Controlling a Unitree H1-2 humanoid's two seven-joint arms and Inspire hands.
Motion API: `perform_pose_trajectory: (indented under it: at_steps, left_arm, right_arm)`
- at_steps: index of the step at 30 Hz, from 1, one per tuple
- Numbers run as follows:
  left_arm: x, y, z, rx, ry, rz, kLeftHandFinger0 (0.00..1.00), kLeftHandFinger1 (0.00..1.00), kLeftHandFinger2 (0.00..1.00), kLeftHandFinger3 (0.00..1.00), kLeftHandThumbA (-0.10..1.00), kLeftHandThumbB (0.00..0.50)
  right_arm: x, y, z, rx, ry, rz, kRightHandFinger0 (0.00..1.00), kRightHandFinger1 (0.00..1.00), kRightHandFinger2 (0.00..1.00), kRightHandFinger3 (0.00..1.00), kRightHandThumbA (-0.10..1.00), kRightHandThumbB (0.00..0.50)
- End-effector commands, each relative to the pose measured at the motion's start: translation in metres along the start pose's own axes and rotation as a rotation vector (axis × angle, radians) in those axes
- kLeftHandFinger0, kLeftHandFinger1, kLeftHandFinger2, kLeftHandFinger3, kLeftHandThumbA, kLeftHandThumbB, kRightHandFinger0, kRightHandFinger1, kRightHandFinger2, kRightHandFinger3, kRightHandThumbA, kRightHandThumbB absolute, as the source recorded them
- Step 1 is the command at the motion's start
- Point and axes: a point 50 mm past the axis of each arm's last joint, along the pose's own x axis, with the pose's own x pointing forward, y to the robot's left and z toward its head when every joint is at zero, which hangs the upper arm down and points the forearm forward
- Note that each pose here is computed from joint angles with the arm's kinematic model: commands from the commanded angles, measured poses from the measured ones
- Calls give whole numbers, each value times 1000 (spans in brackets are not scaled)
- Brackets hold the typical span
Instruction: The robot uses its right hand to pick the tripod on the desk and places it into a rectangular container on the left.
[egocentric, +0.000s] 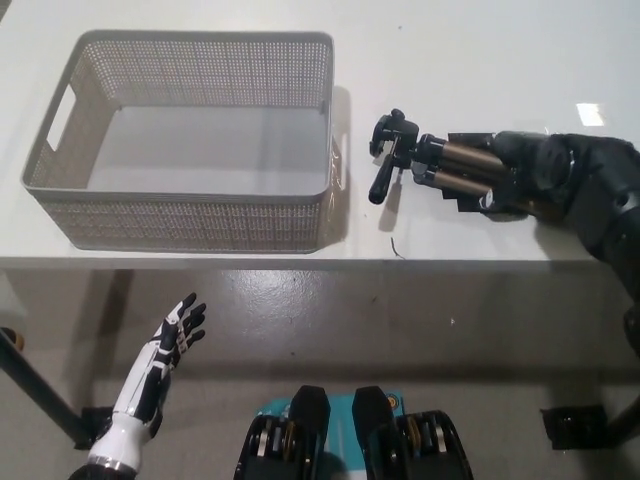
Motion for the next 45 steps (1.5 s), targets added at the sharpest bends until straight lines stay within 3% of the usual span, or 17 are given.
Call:
perform_pose_trajectory:
  at_steps: [1, 3, 6, 9, 11, 13, 14, 18, 19, 21, 22, 29, 31, 33, 37, 40, 45]
  left_arm:
    - [9, 7, 12, 27, -72, -13, 1000, 1000, 1000, 1000, 1000, 500]
    - [10, 7, 13, 31, -75, -15, 1000, 1000, 1000, 1000, 1000, 500]
    - [12, 7, 14, 27, -78, -17, 1000, 1000, 1000, 1000, 1000, 500]
    - [11, 7, 13, 34, -75, -18, 1000, 1000, 1000, 1000, 1000, 500]
    - [12, 8, 14, 38, -76, -21, 1000, 1000, 1000, 1000, 1000, 500]
    - [11, 7, 13, 39, -70, -24, 1000, 1000, 1000, 1000, 1000, 500]
    - [10, 7, 12, 37, -67, -23, 1000, 1000, 1000, 1000, 1000, 500]
    - [8, 7, 11, 39, -65, -27, 1000, 1000, 1000, 1000, 1000, 500]
    - [8, 7, 11, 38, -61, -27, 1000, 1000, 1000, 1000, 1000, 500]
    - [8, 8, 12, 34, -61, -24, 1000, 1000, 1000, 1000, 1000, 500]
    - [8, 8, 12, 36, -61, -27, 1000, 1000, 1000, 1000, 1000, 500]
    - [9, 7, 10, 48, -63, -30, 1000, 1000, 1000, 1000, 1000, 500]
    - [8, 5, 9, 41, -56, -29, 1000, 1000, 1000, 1000, 1000, 500]
    - [7, 5, 9, 56, -57, -37, 1000, 1000, 1000, 1000, 1000, 500]
    - [4, 5, 8, 70, -61, -53, 1000, 1000, 1000, 1000, 1000, 500]
    - [3, 4, 7, 65, -58, -57, 1000, 1000, 1000, 1000, 1000, 500]
    - [-4, 1, 5, 48, -40, -66, 1000, 1000, 1000, 1000, 1000, 500]
  right_arm:
    - [0, 10, -38, -67, 130, -105, 515, 583, 647, 1000, -100, 170]
    - [-1, 2, -37, -52, 86, -152, 624, 669, 729, 956, -100, 173]
    - [-3, -11, -32, -58, 51, -196, 511, 586, 659, 756, -100, 183]
    - [-8, -33, -23, -81, -21, -274, 128, 246, 345, 389, -100, 192]
    - [-10, -44, -18, -79, -44, -300, 9, 225, 401, 441, -100, 186]
    - [-19, -72, -8, -107, -106, -370, 22, 475, 918, 831, -100, 200]
    - [-23, -82, -4, -126, -137, -406, 102, 658, 1000, 989, -100, 217]
    - [-40, -125, 10, -208, -169, -499, 308, 868, 1000, 1000, -100, 190]
    - [-48, -140, 14, -264, -192, -539, 623, 1000, 1000, 934, -100, 222]
    - [-59, -161, 20, -226, -228, -568, 308, 717, 888, 770, -100, 204]
    - [-64, -169, 23, -220, -253, -590, 192, 638, 884, 791, -100, 220]
    - [-113, -226, 60, -302, -333, -704, 126, 630, 1000, 852, -100, 230]
    - [-127, -238, 73, -324, -383, -722, 55, 500, 836, 532, -100, 272]
    - [-138, -246, 84, -331, -415, -755, 1, 433, 774, 417, -100, 265]
    - [-153, -254, 106, -349, -435, -768, 33, 578, 968, 644, -100, 255]
    - [-164, -259, 125, -369, -477, -780, 8, 521, 876, 676, -100, 312]
    - [-185, -263, 165, -423, -548, -836, 0, 459, 901, 743, -100, 268]
